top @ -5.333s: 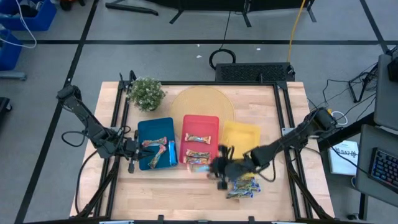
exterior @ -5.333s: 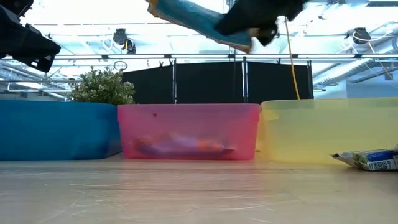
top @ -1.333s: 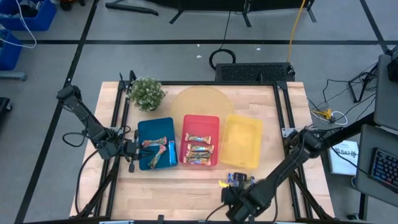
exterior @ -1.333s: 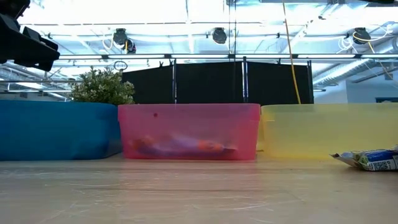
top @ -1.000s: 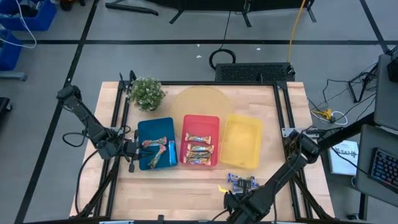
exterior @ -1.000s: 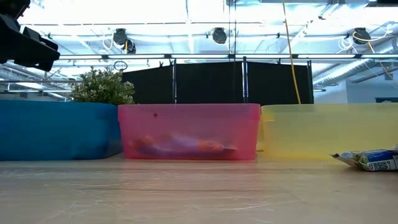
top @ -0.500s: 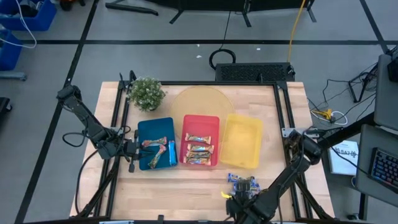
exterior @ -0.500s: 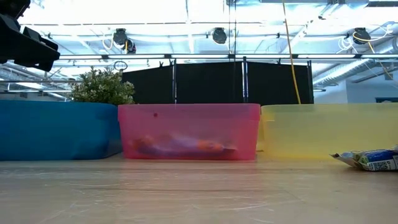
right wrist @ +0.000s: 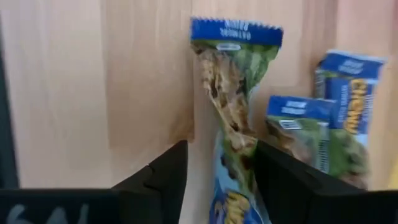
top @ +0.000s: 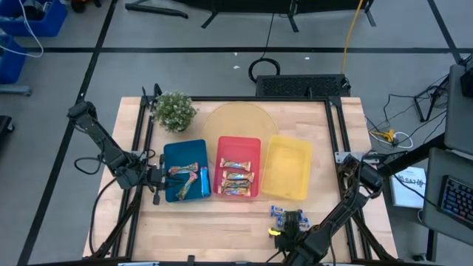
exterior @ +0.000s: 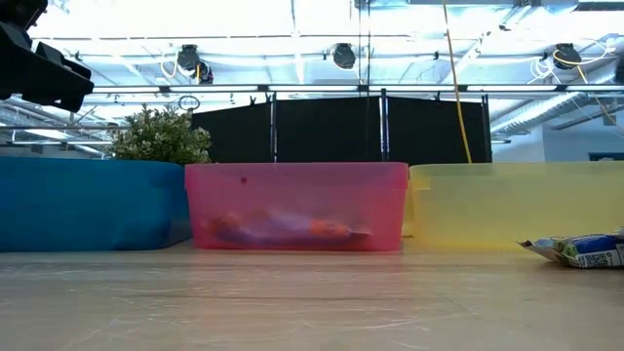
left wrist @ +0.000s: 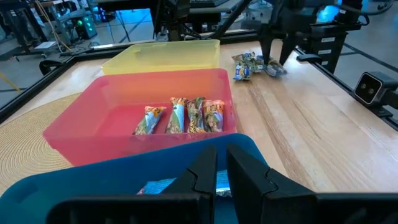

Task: Pick and place Granola Bars by type
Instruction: Put the bottom blue granola bar into the yellow bin

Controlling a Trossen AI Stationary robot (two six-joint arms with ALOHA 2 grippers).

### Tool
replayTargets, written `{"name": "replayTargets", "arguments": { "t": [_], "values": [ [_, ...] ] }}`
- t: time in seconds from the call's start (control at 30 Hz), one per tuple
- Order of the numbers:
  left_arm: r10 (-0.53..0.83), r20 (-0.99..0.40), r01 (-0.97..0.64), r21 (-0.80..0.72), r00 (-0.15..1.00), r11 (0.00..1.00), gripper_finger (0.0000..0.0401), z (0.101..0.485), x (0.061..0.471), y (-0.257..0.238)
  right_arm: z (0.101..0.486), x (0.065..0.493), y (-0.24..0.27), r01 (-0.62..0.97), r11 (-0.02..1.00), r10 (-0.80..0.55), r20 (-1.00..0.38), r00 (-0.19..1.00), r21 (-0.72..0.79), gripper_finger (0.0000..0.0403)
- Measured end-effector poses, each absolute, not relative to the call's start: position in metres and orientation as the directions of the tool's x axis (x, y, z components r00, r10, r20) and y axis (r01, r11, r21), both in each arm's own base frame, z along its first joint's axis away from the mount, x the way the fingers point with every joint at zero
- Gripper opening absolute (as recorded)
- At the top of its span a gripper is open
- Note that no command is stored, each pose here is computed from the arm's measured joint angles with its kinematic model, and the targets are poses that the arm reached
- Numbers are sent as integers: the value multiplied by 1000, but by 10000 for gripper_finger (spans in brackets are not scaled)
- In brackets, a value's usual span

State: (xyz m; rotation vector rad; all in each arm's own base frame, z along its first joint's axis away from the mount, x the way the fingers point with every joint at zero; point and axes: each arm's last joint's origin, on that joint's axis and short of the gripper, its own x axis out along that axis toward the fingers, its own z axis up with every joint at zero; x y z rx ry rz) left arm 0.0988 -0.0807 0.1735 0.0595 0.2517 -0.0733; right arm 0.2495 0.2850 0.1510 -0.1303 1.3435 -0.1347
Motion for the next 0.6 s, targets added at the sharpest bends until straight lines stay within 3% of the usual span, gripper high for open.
{"name": "replayTargets", "arguments": {
  "t": [0.33,0.6],
  "values": [
    [-67,-251,82,49,966,995,44,173,99,-81,131,247,283,29,995,-98,-963,252,-94,109],
    [-68,-251,83,49,965,995,44,173,99,-81,154,248,284,49,999,0,-949,316,16,28]
  ]
}}
